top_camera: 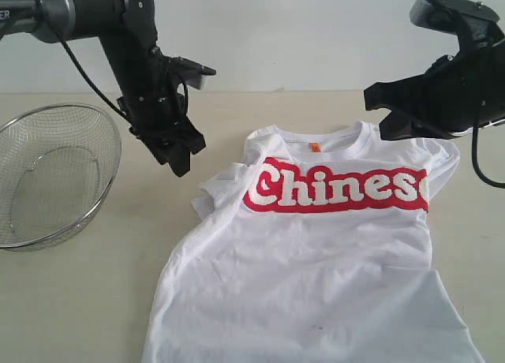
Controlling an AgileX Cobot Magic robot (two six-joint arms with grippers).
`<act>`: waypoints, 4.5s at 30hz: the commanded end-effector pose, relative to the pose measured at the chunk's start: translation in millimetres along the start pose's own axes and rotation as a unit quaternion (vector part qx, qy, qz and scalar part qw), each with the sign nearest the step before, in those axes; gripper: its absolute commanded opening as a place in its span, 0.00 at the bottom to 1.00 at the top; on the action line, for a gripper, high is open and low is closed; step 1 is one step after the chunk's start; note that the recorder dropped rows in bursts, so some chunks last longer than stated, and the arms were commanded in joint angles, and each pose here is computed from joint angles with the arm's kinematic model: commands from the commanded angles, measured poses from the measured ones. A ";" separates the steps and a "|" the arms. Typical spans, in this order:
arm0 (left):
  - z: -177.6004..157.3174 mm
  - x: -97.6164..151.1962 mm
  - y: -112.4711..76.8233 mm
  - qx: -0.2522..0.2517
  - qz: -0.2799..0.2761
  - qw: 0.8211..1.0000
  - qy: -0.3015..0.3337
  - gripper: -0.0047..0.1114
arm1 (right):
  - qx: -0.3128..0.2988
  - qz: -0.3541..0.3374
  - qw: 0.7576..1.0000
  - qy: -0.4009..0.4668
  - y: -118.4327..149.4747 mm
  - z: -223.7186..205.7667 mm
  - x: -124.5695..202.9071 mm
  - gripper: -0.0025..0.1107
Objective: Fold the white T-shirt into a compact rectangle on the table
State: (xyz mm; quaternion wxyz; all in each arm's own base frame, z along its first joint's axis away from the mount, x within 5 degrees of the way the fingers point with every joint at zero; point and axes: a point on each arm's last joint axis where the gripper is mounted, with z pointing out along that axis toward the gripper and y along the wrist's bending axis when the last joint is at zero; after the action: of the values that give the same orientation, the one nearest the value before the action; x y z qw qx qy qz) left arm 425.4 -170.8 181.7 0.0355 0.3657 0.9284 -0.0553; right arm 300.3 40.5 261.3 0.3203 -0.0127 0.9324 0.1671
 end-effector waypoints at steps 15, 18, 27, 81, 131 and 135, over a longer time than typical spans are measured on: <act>29.3 10.1 -8.7 0.019 0.215 0.976 0.013 0.41 | 0.001 -0.006 1.000 -0.008 -0.2 -5.0 -1.5 0.02; 29.3 5.8 -7.9 0.009 0.228 0.973 -0.009 0.41 | 0.001 -0.007 1.000 -0.008 -0.2 -5.0 -1.5 0.02; 28.6 0.9 -15.9 0.044 0.263 0.963 -0.047 0.41 | 0.001 -0.007 1.000 -0.008 -0.2 -5.0 -1.5 0.02; 21.7 -5.3 4.0 -0.079 0.283 0.955 -0.053 0.08 | 0.001 -0.011 1.000 -0.009 -0.7 -3.9 -1.6 0.02; -31.5 23.3 -39.4 0.093 0.178 0.978 -0.056 0.08 | -0.022 0.000 0.999 0.028 0.4 8.2 4.7 0.02; -16.4 30.6 -46.5 0.135 0.163 0.976 -0.048 0.08 | -0.022 0.000 0.999 0.028 0.4 8.2 4.7 0.02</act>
State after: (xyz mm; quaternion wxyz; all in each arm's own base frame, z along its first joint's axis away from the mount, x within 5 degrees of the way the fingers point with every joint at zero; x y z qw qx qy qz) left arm 378.5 -178.8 203.2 0.0497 0.5222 0.8364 -0.1589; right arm 301.6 44.9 252.0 0.2928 -0.0223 0.9374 0.1875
